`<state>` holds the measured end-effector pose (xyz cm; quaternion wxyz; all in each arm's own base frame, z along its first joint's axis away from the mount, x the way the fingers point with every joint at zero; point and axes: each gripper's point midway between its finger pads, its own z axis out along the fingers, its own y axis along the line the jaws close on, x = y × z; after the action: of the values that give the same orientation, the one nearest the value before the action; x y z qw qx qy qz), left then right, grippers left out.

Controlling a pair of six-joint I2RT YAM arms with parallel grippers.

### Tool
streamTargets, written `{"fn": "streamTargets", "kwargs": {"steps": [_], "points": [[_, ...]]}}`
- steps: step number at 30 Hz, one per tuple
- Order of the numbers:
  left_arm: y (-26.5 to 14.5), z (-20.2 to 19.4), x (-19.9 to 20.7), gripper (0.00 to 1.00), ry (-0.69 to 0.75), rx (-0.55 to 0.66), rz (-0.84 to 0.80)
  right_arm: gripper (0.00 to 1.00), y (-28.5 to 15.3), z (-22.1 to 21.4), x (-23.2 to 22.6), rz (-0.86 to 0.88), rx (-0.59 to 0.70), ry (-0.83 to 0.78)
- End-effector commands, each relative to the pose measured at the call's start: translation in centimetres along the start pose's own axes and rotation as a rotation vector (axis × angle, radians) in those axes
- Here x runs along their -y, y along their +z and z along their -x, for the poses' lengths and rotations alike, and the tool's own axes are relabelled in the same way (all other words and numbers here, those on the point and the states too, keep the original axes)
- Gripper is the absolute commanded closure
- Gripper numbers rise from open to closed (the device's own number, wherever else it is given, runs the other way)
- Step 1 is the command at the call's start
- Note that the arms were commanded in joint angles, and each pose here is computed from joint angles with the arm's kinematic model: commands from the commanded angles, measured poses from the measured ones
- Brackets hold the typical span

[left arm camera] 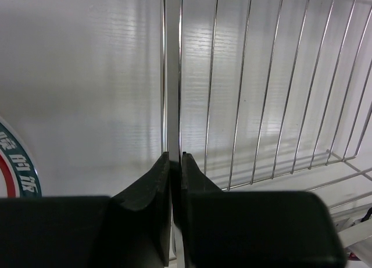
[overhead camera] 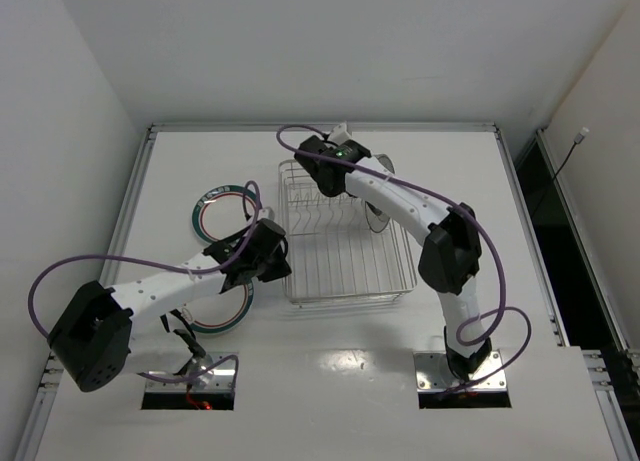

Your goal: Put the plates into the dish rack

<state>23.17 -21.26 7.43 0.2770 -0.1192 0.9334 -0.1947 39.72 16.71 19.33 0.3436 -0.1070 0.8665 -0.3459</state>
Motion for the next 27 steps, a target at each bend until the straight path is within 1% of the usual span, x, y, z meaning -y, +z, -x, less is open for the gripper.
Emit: {"fn": "streamTargets", "kwargs": {"steps": [1,4,5,7,8,9,10,11,12,13,16,17,18,19,20,21,22,24,25,27], "points": [[-0.3,-0.7,3.1,0.99,-0.098,-0.019,-0.118,1.0,0.6,-0.3,-0.1,-0.024,-0.001,0.013],[-0.3,-0.6,3.1,0.96,-0.098,-0.019,-0.118,1.0,1.1,-1.1,-1.3,-0.003,-0.019,0.028],[-0.2,-0.5,3.0,0.96,-0.098,-0.011,-0.113,1.0,1.0,-1.1,-1.9,0.028,-0.025,0.036],[-0.2,-0.5,2.7,0.9,-0.097,-0.007,-0.1,1.0,0.7,-1.0,-2.3,0.069,-0.018,0.066],[-0.3,-0.2,3.0,0.88,-0.088,-0.001,-0.108,0.97,0.9,-1.1,-2.5,0.108,-0.03,0.087],[-0.3,-0.4,2.5,0.79,-0.086,-0.005,-0.086,0.97,0.6,-0.8,-2.8,0.136,-0.026,0.106],[-0.4,0.1,2.7,0.73,-0.077,0.012,-0.087,0.96,1.0,-0.7,-2.8,0.153,-0.029,0.134],[-0.4,-0.1,2.4,0.65,-0.066,0.005,-0.075,0.95,1.4,-1.0,-2.8,0.187,-0.048,0.151],[-0.5,0.3,2.4,0.48,-0.066,0.015,-0.067,0.95,1.6,-1.1,-2.8,0.195,-0.058,0.156],[-0.5,0.3,2.4,0.42,-0.066,0.015,-0.067,0.95,1.5,-1.1,-3.0,0.208,-0.062,0.156],[-0.7,0.5,2.0,0.27,-0.054,0.021,-0.037,0.91,1.8,-1.1,-2.7,0.234,-0.078,0.178],[-0.9,1.2,2.0,0.26,-0.049,0.037,-0.028,0.78,1.0,-0.6,-1.7,0.24,-0.057,0.203],[-1.1,1.2,1.6,0.24,-0.046,0.033,-0.004,0.72,1.0,-0.4,-1.2,0.248,-0.05,0.224],[-1.2,1.6,1.3,0.21,-0.035,0.049,0.018,0.68,0.6,0.0,-1.0,0.263,-0.036,0.243],[-1.8,2.5,1.8,0.21,-0.038,0.072,0.015,0.61,0.3,0.3,-0.5,0.266,-0.025,0.244],[-2.1,2.5,1.1,0.18,-0.013,0.07,0.05,0.57,-0.3,0.7,0.1,0.28,-0.009,0.254],[-2.3,3.1,0.7,0.16,-0.002,0.095,0.078,0.53,-1.1,1.5,1.2,0.287,0.021,0.276],[-3.9,5.3,1.3,0.16,0.02,0.154,0.081,0.46,-2.1,2.8,2.6,0.297,0.069,0.287],[-4.4,6.0,0.4,0.14,0.042,0.181,0.139,0.45,-2.5,3.3,3.2,0.3,0.084,0.304],[-7.0,8.5,0.6,0.14,0.048,0.273,0.149,0.43,-4.3,4.4,4.9,0.317,0.148,0.316]]}}
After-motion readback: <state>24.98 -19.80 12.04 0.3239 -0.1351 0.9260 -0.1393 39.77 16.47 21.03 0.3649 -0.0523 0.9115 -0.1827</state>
